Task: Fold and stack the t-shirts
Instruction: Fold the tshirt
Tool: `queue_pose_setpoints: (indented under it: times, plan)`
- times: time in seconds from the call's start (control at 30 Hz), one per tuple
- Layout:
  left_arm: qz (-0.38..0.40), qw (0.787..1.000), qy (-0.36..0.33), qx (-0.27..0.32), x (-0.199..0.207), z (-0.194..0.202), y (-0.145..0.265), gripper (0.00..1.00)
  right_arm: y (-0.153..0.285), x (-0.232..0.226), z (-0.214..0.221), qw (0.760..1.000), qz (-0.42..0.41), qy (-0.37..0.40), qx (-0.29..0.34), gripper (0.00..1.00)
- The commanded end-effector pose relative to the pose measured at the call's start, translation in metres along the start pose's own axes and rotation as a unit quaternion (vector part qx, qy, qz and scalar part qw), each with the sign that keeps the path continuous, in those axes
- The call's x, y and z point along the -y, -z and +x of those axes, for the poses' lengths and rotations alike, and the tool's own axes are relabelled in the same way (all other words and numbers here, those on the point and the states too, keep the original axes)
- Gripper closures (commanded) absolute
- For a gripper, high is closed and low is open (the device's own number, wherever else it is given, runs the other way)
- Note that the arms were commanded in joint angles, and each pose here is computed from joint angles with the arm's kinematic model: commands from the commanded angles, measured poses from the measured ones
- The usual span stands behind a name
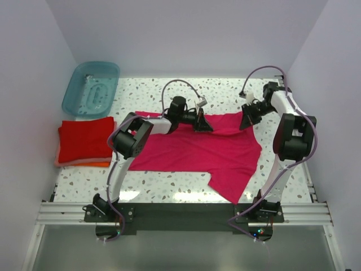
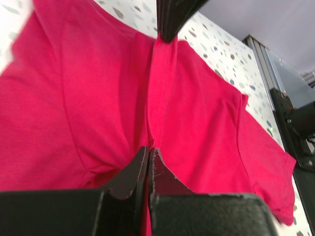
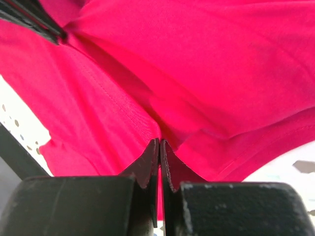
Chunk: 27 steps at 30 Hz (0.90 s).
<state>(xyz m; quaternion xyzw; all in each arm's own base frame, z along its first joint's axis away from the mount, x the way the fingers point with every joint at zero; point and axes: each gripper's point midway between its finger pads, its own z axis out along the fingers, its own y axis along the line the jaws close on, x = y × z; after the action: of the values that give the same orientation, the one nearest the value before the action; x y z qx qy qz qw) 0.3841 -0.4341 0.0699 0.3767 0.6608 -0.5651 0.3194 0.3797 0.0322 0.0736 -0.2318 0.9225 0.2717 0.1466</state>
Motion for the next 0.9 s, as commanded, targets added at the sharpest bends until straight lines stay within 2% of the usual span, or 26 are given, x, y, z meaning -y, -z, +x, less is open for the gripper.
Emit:
queue_pose_setpoints:
  times: [0.0,0.07,0.1,0.13,0.17,0.2,0.27,0.37,0.43,0.53,0.57,0.6,0.67,0.7,0.87]
  plan:
    - [0.032,0.998,-0.054,-0.011,0.032,-0.006,0.0,1.0,0.023,-0.018,-0.002,0.998,0.005,0.059,0.01,1.0]
    - [0.034,0.998,-0.044,-0.03,0.035,0.007,-0.001,1.0,0.023,-0.02,0.005,0.998,0.001,0.064,-0.001,1.0]
    - [0.034,0.997,-0.052,-0.034,0.034,0.009,-0.001,0.93,0.024,-0.021,0.009,0.997,0.0,0.075,-0.007,0.99]
    - [0.034,0.997,-0.05,-0.037,0.034,0.01,0.001,0.87,0.027,-0.025,0.015,0.997,-0.005,0.075,-0.018,0.93]
    - [0.034,0.998,-0.044,-0.042,0.035,0.012,0.002,0.81,0.027,-0.027,0.02,0.997,-0.009,0.076,-0.025,0.8]
    - [0.033,0.997,-0.054,-0.042,0.036,0.008,0.004,0.67,0.029,-0.03,0.024,0.996,-0.012,0.077,-0.033,0.72]
    - [0.03,0.997,-0.055,-0.044,0.036,0.005,0.013,0.61,0.033,-0.029,0.023,0.997,-0.004,0.072,-0.032,0.6]
    - [0.019,0.998,-0.059,-0.03,0.034,-0.017,0.037,0.56,0.035,-0.022,0.004,0.999,0.017,0.035,-0.001,0.58]
    - [0.012,0.998,-0.067,-0.018,0.037,-0.036,0.056,0.55,0.041,-0.008,-0.024,0.998,0.048,-0.001,0.042,0.59]
    - [-0.033,0.997,-0.062,-0.01,0.018,-0.055,0.098,0.55,0.042,0.025,-0.055,0.988,0.113,-0.057,0.09,0.59]
    - [-0.061,0.997,-0.041,-0.012,0.004,-0.058,0.121,0.55,0.047,0.039,-0.063,0.982,0.147,-0.07,0.101,0.58]
    - [-0.082,0.995,-0.063,-0.013,-0.004,-0.065,0.135,0.55,0.039,0.051,-0.067,0.978,0.155,-0.096,0.104,0.58]
    - [-0.141,0.989,-0.045,-0.024,-0.028,-0.068,0.172,0.54,0.041,0.066,-0.079,0.972,0.177,-0.109,0.114,0.58]
    - [-0.162,0.984,-0.065,-0.029,-0.037,-0.071,0.185,0.53,0.035,0.076,-0.08,0.968,0.185,-0.127,0.114,0.58]
    - [-0.276,0.959,-0.038,-0.054,-0.084,-0.079,0.262,0.48,0.023,0.1,-0.09,0.963,0.198,-0.146,0.112,0.55]
